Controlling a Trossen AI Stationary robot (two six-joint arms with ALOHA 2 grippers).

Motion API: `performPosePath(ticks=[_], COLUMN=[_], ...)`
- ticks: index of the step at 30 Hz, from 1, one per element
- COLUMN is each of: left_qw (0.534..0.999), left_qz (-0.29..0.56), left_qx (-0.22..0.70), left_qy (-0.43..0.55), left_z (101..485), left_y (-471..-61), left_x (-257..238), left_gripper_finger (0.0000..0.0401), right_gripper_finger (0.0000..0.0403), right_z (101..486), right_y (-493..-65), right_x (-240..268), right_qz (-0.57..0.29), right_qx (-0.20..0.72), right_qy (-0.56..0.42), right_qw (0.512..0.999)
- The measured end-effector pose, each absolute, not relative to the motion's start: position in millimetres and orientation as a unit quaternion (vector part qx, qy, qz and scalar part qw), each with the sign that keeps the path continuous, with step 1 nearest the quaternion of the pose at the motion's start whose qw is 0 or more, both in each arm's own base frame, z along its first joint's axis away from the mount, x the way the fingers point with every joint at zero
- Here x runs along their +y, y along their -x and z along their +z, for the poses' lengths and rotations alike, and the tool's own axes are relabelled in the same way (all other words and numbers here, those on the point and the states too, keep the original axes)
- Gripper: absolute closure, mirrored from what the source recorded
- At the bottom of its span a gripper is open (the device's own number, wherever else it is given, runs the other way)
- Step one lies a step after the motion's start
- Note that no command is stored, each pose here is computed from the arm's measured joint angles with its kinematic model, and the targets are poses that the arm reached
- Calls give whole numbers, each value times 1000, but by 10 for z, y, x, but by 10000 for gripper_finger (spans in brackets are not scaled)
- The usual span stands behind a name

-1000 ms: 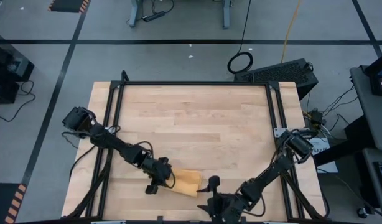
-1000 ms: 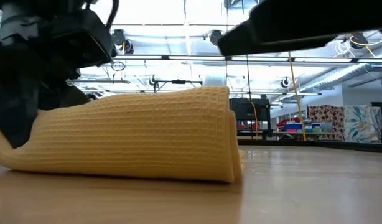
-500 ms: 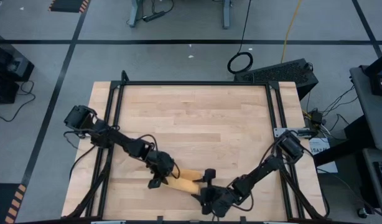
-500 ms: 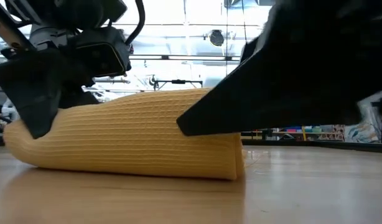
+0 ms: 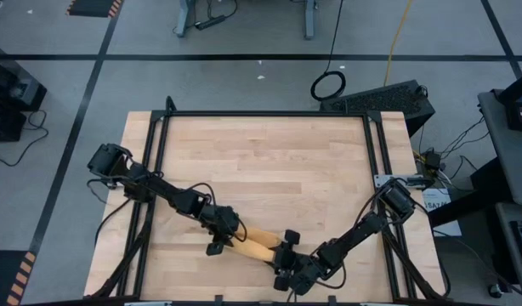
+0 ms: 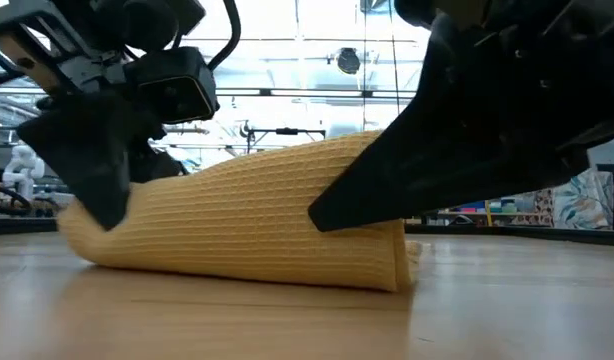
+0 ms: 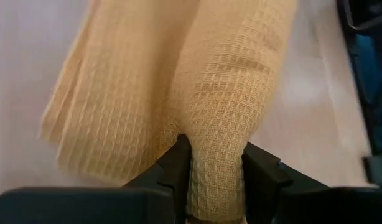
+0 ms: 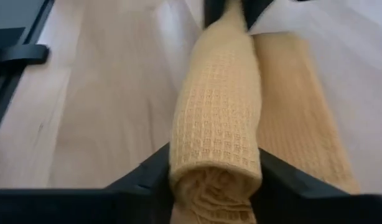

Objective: Roll towel
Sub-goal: Roll the yellow towel

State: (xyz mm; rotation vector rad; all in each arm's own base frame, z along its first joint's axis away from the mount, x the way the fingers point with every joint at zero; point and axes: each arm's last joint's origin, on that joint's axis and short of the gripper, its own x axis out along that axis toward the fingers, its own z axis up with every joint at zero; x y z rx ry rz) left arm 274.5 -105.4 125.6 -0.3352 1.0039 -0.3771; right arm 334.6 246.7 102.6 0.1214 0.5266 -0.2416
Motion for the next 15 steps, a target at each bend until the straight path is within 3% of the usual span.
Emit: performPosePath(ticks=[8,15], left_qw=[861,894], left_qz=[-162,-195], left_qx=[455,387], left_qy=[161,114], left_z=[1400,1800], left_y=[-2736,-2634], left_x=[-995,-961], left_gripper_finger=[247,220], right_gripper_finger=[323,321], right_z=[1002,962], right_y=[-3339,-3324], right_x=[2478,2500], right_qz=[-99,-101], right_qx=[281,284], right_qy=[-78,-81], right_qw=[951,950])
